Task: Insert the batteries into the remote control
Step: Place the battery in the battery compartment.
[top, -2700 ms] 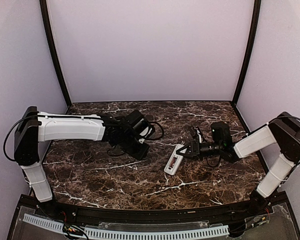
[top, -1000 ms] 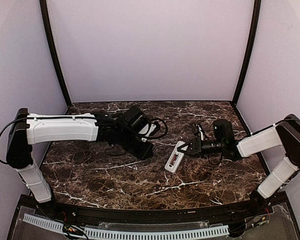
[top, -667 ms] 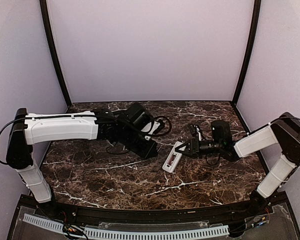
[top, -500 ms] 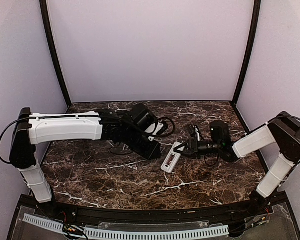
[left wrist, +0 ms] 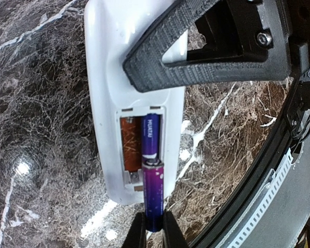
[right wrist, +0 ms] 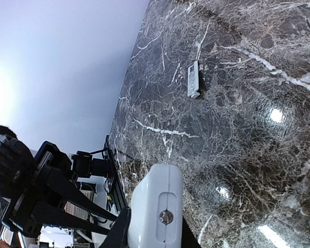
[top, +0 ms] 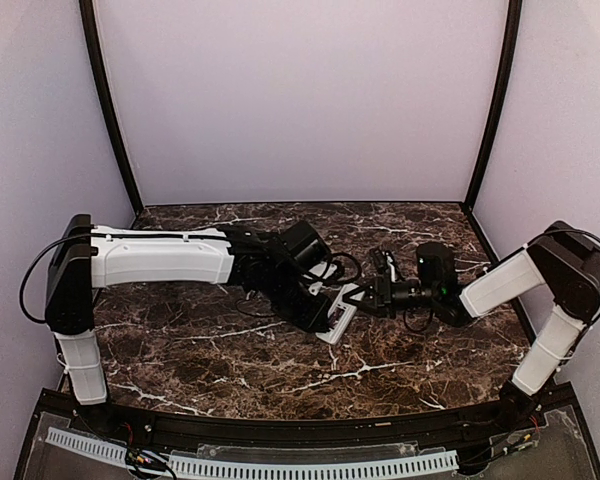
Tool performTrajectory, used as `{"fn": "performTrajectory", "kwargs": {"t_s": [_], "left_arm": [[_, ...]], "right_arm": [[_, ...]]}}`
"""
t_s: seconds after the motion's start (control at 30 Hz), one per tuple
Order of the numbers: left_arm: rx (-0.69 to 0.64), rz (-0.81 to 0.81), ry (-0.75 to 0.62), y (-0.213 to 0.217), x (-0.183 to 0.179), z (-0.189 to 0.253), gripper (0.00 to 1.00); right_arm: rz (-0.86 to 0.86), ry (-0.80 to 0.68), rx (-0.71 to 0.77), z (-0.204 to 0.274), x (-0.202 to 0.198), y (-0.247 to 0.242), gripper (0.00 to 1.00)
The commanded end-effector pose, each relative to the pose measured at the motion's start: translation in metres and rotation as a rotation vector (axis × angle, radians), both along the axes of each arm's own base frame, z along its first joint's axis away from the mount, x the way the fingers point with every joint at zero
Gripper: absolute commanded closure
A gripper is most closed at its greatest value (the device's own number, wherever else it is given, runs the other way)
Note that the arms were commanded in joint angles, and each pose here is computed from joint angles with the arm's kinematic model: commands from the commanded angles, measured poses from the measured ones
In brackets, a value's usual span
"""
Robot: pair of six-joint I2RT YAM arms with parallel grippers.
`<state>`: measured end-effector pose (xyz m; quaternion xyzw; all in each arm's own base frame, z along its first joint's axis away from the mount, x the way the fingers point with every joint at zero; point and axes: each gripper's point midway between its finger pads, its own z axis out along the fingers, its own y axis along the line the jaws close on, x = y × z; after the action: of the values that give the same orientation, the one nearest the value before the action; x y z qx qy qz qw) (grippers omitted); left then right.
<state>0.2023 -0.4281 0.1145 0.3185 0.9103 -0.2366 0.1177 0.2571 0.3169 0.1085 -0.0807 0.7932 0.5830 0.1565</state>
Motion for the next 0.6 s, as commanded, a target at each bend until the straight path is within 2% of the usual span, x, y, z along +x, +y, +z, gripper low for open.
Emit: {"fn": "performTrajectory", "kwargs": {"t_s": [0.0,0.57], "left_arm": [[0.03,0.008,0.042,0.001,-0.005,0.001,0.99],[0.096,0.101,0.109,0.01,0.01,-0.012,0.98]], "right_arm": [[0.006,-0.045,0.046,0.014,0.002,0.009,1.0],[0.008,-0.051,0.062,0.013,0.0,0.01,1.0]]}}
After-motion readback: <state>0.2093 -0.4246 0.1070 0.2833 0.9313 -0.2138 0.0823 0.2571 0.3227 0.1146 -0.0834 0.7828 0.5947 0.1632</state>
